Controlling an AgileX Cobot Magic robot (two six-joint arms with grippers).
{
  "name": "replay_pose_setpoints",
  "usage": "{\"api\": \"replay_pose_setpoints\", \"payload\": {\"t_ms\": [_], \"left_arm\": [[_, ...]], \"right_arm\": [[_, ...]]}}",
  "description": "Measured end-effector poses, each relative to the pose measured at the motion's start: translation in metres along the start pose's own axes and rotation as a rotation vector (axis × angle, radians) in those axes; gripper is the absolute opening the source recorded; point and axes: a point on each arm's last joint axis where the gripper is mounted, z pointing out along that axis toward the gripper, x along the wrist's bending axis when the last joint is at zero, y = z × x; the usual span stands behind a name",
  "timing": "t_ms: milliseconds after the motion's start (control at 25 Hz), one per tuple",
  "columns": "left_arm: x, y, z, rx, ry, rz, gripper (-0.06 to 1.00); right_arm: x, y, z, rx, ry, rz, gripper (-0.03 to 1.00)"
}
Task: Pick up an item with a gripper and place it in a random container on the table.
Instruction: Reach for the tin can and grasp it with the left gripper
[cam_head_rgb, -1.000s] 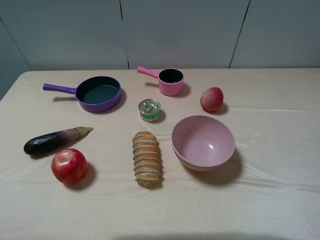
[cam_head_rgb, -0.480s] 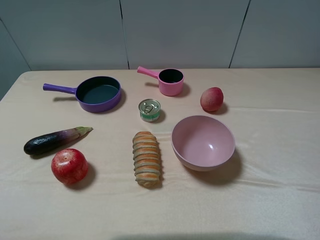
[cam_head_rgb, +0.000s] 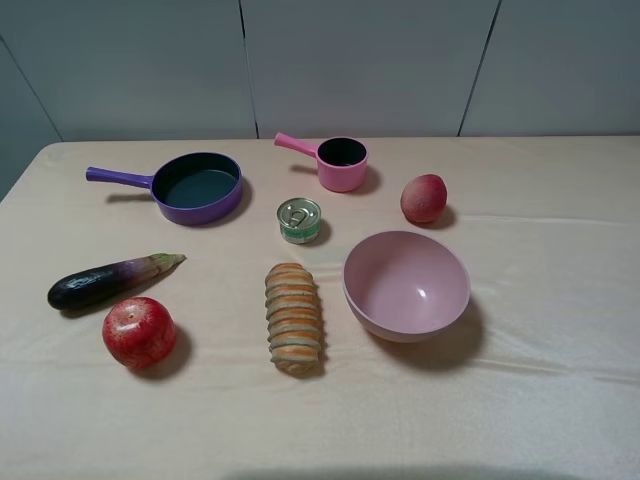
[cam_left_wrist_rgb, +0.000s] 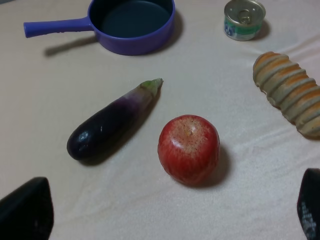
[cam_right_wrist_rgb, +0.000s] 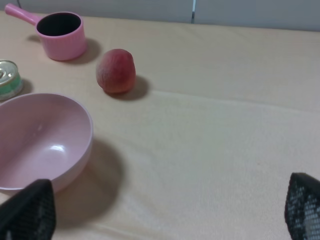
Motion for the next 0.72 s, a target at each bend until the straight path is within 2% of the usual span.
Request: {"api": "replay_pose_setpoints", "payload": {"t_ms": [520,720], "left_arm": [[-0.0001,0.0000,0.0000,0.000,-0.001,0.018,0.99],[-0.0015,0.0044,0.0029,0.017,-0.031,0.008,0.99]], "right_arm": [[0.0000,0.0000,0.0000,0.000,0.000,0.000,0.69],[0.0000,0.0000,0.0000,0.000,0.000,0.000,0.69]]}}
